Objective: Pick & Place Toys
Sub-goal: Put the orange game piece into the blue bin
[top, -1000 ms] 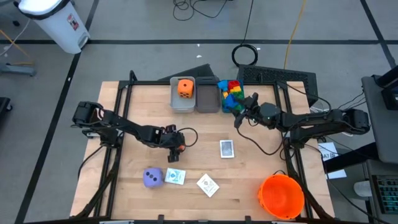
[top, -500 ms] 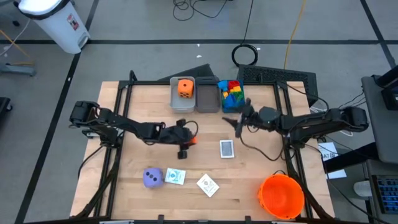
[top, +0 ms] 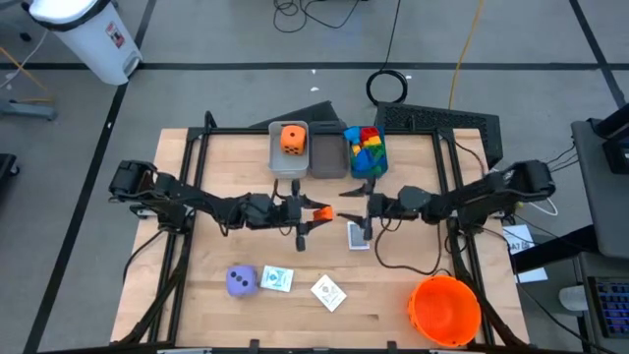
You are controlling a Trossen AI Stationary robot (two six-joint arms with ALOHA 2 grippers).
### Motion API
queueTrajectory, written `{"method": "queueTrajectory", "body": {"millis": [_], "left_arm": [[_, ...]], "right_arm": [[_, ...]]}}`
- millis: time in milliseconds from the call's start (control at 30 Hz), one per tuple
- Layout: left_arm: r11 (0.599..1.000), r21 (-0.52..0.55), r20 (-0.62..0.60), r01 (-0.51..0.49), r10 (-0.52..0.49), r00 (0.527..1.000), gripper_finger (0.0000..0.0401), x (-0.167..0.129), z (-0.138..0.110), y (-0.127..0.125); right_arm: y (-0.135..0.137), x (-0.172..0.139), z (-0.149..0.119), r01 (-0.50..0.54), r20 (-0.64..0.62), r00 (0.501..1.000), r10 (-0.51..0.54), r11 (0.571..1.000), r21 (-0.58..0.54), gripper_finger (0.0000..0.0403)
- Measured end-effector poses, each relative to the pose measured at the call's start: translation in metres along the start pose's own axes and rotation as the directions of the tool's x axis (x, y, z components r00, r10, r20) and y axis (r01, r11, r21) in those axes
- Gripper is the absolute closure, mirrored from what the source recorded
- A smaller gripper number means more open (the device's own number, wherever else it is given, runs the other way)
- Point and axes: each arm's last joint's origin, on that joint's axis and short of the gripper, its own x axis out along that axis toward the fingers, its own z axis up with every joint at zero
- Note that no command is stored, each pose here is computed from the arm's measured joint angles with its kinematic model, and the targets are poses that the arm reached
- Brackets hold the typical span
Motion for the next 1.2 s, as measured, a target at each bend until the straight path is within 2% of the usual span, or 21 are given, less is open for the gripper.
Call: {"method": "queueTrajectory", "body": {"millis": [133, 300, 467, 567, 733, 967, 1133, 1200], "left_arm": [[1.0, 0.0, 0.003, 0.011, -0.011, 1.0, 0.0251, -0.001, 0.001, -0.004], [1.0, 0.0, 0.003, 0.014, -0.014, 1.0, 0.0251, -0.001, 0.001, -0.004], [1.0, 0.0, -0.01, 0.024, -0.024, 1.0, 0.0249, -0.001, -0.001, -0.004], [1.0, 0.0, -0.013, 0.024, -0.024, 1.0, 0.0248, -0.001, -0.001, -0.004], [1.0, 0.005, -0.025, 0.025, -0.025, 0.999, 0.0246, -0.001, -0.002, -0.004], [1.0, 0.013, -0.032, 0.027, -0.027, 0.999, 0.0246, -0.001, -0.003, -0.005], [0.999, -0.044, -0.051, 0.026, -0.028, 0.998, 0.0244, -0.002, -0.004, -0.008], [1.0, -0.027, -0.076, 0.012, -0.014, 0.997, 0.0236, -0.006, -0.001, -0.008]], "right_arm": [[0.005, 0.017, -0.008, -0.047, 0.005, 0.999, 0.047, 0.999, 0.018, 0.0135], [0.014, 0.048, -0.003, -0.112, 0.059, 0.992, 0.11, 0.993, 0.042, 0.0112], [0.024, 0.07, -0.004, -0.132, 0.063, 0.99, 0.13, 0.991, 0.034, 0.0109], [0.029, 0.073, -0.005, -0.143, 0.06, 0.988, 0.144, 0.99, -0.017, 0.0115], [0.034, 0.073, -0.004, -0.152, 0.069, 0.985, 0.156, 0.986, -0.063, 0.0157], [0.038, 0.072, -0.002, -0.155, 0.083, 0.984, 0.159, 0.986, -0.055, 0.0268], [0.036, 0.071, -0.002, -0.166, 0.059, 0.984, 0.166, 0.986, 0.001, 0.0268], [0.032, 0.07, -0.002, -0.167, 0.015, 0.986, 0.167, 0.985, 0.031, 0.0268]]}}
